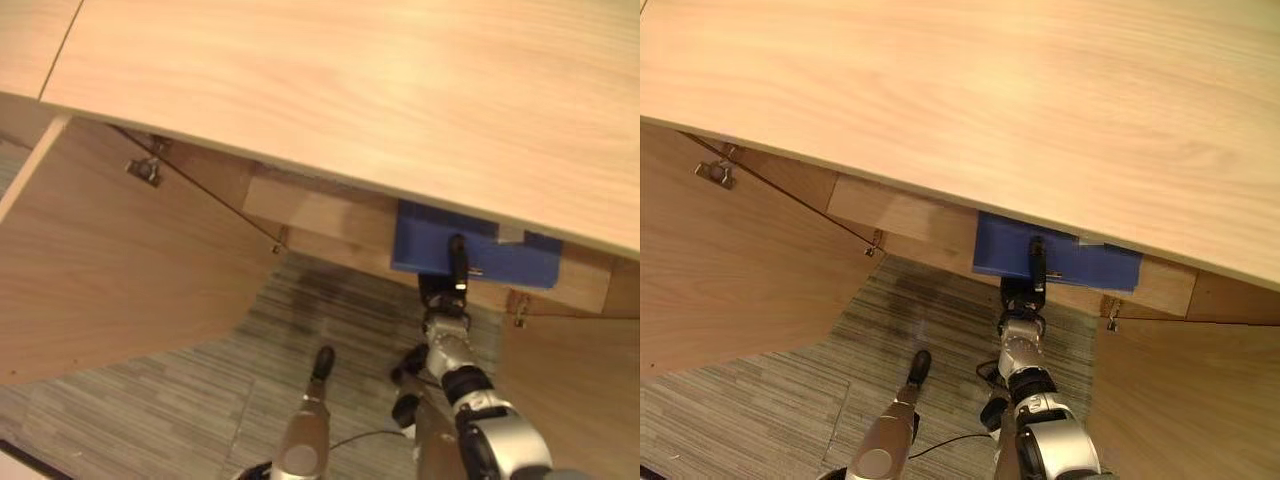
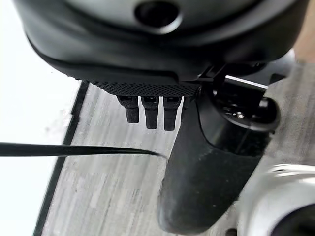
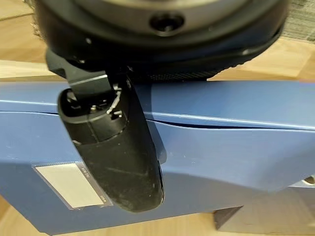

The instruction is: Put the empty folder in the office cabinet

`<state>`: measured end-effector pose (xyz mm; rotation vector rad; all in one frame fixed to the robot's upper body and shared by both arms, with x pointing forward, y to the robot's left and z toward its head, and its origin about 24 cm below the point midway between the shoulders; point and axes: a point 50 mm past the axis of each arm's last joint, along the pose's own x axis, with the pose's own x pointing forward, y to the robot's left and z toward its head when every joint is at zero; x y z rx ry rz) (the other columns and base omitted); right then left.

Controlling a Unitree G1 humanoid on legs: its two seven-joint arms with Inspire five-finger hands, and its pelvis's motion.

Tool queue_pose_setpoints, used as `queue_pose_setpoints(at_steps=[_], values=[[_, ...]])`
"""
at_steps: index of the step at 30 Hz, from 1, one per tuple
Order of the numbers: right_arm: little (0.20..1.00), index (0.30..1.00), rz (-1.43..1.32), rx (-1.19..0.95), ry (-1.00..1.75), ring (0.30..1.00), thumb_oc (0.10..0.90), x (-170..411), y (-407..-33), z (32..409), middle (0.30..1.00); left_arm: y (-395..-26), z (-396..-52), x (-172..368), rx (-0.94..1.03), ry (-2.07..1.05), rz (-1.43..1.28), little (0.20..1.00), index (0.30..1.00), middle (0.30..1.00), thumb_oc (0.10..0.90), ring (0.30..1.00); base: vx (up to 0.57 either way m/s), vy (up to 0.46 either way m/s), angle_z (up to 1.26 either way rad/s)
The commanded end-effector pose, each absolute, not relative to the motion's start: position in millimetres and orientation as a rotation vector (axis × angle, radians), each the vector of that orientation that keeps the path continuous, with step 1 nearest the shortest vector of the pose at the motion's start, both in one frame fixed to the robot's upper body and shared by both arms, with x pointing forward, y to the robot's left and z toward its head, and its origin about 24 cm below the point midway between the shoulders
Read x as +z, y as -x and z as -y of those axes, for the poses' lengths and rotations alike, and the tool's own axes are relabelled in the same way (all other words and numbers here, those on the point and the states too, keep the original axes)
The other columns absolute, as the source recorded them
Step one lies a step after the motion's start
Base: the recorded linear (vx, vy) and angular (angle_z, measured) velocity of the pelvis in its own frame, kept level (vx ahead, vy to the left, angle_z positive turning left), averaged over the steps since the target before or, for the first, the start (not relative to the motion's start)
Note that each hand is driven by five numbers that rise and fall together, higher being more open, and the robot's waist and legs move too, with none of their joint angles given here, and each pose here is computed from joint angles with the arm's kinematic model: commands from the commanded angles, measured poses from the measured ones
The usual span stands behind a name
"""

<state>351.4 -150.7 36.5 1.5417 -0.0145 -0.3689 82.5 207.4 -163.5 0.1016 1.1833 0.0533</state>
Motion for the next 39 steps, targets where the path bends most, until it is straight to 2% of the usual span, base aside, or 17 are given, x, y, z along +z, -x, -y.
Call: queue_pose_setpoints(at_steps=[1,7,21,29,39], values=[[0.3,0.3,0.29,-0.073,-1.462,0.3,0.4,123.4,-371.8,146.3,0.3,-40.0,-246.4,-161.7,0.111,-0.215,-1.3,0.9,0.9,0.9,0.8,0.9,-0.06,-0.031,-0.02],[0.3,0.3,0.497,0.001,-1.443,0.3,0.4,191.9,-383.5,158.7,0.3,-56.5,-256.4,-153.9,0.105,-0.262,-1.223,0.9,0.9,0.9,0.8,0.9,-0.03,-0.025,-0.02],[0.3,0.3,0.75,0.053,-1.303,0.3,0.4,294.0,-383.7,180.3,0.3,-90.9,-264.2,-139.3,0.089,-0.317,-1.093,0.9,0.9,0.9,0.8,0.9,-0.04,-0.015,0.02],[0.3,0.3,0.744,0.064,-1.268,0.3,0.4,303.3,-382.8,169.8,0.3,-111.2,-259.4,-131.9,0.089,-0.307,-1.019,0.9,0.9,0.9,0.8,0.9,-0.02,-0.005,-0.02],[0.3,0.3,0.724,0.058,-1.332,0.3,0.4,285.7,-379.7,162.1,0.3,-110.6,-255.0,-131.1,0.106,-0.296,-1.0,0.9,0.9,0.9,0.8,0.9,-0.02,0.043,-0.04]])
